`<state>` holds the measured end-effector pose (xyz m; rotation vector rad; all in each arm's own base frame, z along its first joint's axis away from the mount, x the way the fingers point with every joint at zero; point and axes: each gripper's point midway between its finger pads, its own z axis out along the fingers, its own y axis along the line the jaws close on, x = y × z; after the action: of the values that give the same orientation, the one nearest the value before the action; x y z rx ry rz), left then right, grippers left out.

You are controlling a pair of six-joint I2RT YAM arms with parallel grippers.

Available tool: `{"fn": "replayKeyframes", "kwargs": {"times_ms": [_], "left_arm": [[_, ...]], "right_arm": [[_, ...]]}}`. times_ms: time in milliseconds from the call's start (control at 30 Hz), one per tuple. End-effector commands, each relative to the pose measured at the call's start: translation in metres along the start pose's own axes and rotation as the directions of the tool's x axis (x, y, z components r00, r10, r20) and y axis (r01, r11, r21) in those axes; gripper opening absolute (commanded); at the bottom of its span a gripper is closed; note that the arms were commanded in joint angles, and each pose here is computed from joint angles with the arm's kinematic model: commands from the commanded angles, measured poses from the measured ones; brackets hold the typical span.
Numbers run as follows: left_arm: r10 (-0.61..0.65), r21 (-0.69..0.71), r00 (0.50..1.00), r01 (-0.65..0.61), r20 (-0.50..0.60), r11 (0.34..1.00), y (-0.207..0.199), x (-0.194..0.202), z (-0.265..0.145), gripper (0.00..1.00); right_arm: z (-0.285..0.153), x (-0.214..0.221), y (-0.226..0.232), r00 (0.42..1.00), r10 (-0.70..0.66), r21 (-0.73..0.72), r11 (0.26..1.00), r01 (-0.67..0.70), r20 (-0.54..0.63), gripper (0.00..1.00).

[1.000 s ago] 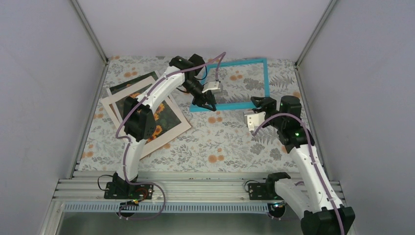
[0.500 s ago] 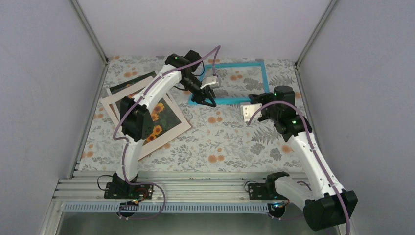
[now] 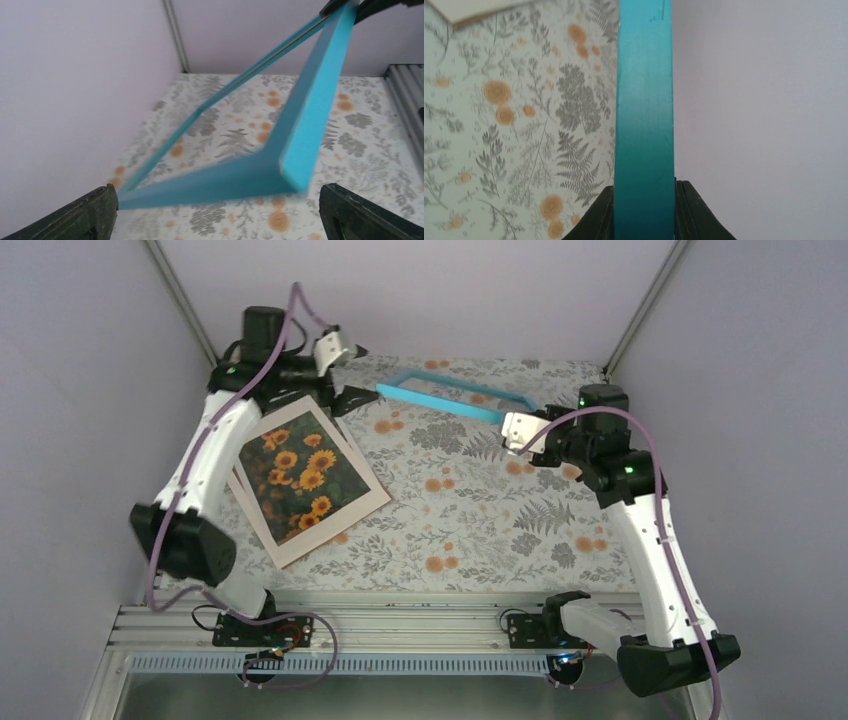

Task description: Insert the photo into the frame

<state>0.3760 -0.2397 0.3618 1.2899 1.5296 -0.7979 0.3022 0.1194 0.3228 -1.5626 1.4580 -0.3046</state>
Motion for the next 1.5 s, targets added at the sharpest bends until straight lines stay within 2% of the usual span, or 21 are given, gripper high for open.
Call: {"fn": "replayKeyframes", "kwargs": {"times_ms": [0, 167, 367, 500, 767, 967, 1033, 1200, 1467], "left_arm": [[0.18, -0.113, 0.976, -0.167, 0.119, 0.979, 0.001, -0.013, -0.037, 1.0], [0.172, -0.053, 0.982, -0.169, 0.072, 0.984, -0.014, 0.02, -0.041, 1.0], [0.309, -0.051, 0.948, -0.306, 0.073, 0.951, -0.026, 0.009, -0.049, 1.0], [0.332, -0.04, 0.942, -0.33, 0.052, 0.943, -0.028, 0.013, -0.049, 0.98], [0.337, -0.083, 0.94, -0.332, 0.046, 0.939, -0.028, 0.025, -0.073, 0.95], [0.385, 0.029, 0.922, -0.387, 0.046, 0.922, -0.054, 0.034, -0.066, 0.9], [0.376, 0.057, 0.925, -0.378, 0.05, 0.924, -0.059, 0.032, -0.062, 0.84], [0.348, 0.083, 0.936, -0.352, 0.055, 0.932, -0.066, 0.031, -0.06, 0.61], [0.269, 0.123, 0.963, -0.27, 0.03, 0.955, -0.079, 0.042, -0.061, 0.06]], "right_arm": [[-0.043, -0.047, -0.044, 0.979, 0.088, 0.109, 0.988, -0.109, 0.183, 0.03], [-0.067, -0.071, -0.047, 0.951, 0.128, 0.072, 0.985, -0.154, 0.28, 0.03], [-0.09, -0.091, -0.039, 0.923, 0.132, 0.025, 0.988, -0.151, 0.363, 0.03], [-0.103, -0.103, -0.025, 0.902, 0.101, -0.002, 0.994, -0.11, 0.419, 0.03], [-0.11, -0.106, -0.014, 0.892, 0.083, -0.018, 0.996, -0.083, 0.444, 0.03], [-0.117, -0.115, -0.002, 0.87, 0.048, -0.05, 0.998, -0.027, 0.491, 0.03], [-0.117, -0.116, 0.0, 0.864, 0.048, -0.06, 0.998, -0.021, 0.501, 0.03], [-0.117, -0.116, 0.002, 0.863, 0.049, -0.063, 0.998, -0.02, 0.504, 0.03], [-0.106, -0.108, -0.003, 0.874, 0.107, -0.064, 0.994, -0.087, 0.474, 0.03]]}}
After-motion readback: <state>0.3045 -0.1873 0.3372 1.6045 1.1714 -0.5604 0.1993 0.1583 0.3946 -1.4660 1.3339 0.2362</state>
